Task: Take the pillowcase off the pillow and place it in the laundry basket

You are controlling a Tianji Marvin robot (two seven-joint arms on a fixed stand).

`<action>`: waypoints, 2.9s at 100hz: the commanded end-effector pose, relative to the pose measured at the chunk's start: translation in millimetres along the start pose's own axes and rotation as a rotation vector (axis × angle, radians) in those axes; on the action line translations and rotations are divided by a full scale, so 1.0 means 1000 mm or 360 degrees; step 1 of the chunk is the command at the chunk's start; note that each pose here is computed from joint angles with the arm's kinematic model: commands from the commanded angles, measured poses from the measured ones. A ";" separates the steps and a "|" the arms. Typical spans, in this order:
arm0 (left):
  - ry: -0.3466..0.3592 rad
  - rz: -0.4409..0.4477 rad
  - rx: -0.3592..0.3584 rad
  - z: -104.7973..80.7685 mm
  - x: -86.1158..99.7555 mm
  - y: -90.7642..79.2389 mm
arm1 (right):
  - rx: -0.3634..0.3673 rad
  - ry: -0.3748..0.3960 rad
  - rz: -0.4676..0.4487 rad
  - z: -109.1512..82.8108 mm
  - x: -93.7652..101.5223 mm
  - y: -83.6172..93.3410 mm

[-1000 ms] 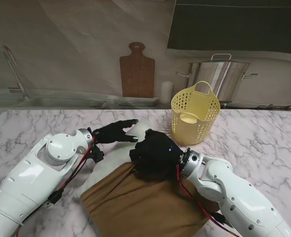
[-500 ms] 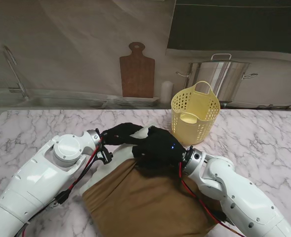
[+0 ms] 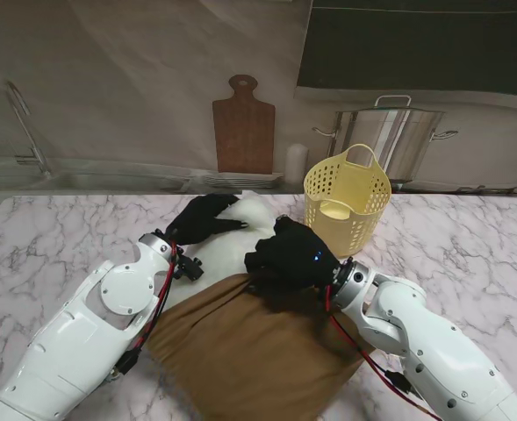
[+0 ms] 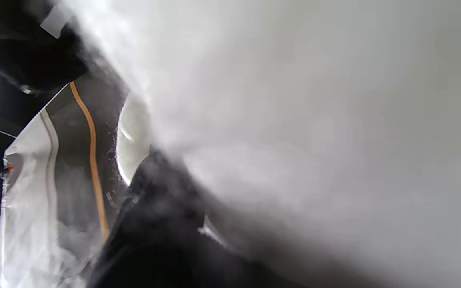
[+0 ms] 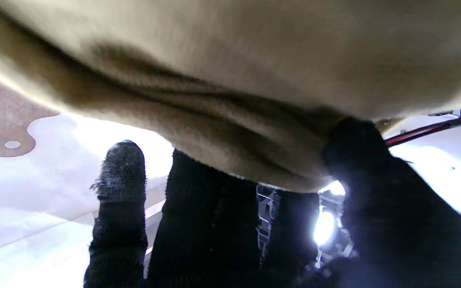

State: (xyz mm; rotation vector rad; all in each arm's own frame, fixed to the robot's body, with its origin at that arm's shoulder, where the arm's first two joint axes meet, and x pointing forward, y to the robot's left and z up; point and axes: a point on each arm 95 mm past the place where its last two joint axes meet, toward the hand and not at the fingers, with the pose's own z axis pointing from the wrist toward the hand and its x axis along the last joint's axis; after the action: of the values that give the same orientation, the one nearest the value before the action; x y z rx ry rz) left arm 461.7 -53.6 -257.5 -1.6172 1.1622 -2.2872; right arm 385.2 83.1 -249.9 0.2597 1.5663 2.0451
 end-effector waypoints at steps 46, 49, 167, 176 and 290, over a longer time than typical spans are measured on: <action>0.0455 0.0143 0.0341 -0.046 0.044 -0.057 | 0.0379 -0.0363 -0.0169 -0.021 -0.006 -0.005; 0.0475 0.0150 0.0342 -0.049 0.045 -0.057 | 0.0390 -0.0381 -0.0182 -0.022 -0.007 -0.005; -0.0021 0.0162 -0.0138 -0.048 -0.026 -0.002 | 0.0443 -0.0234 -0.0078 -0.022 -0.006 -0.037; -0.0120 0.0193 -0.0104 -0.050 -0.041 -0.003 | 0.0500 -0.0220 -0.0078 -0.027 -0.007 -0.041; -0.0511 0.0399 -0.0102 -0.016 -0.079 -0.002 | 0.0632 0.0193 0.0516 -0.027 0.036 -0.046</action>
State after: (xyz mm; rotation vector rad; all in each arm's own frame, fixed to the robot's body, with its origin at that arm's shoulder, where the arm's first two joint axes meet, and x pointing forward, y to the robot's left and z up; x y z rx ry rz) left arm 480.3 -7.5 -321.3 -1.6737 1.2858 -1.7883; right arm 358.0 89.0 -302.6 0.6006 2.1104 2.0108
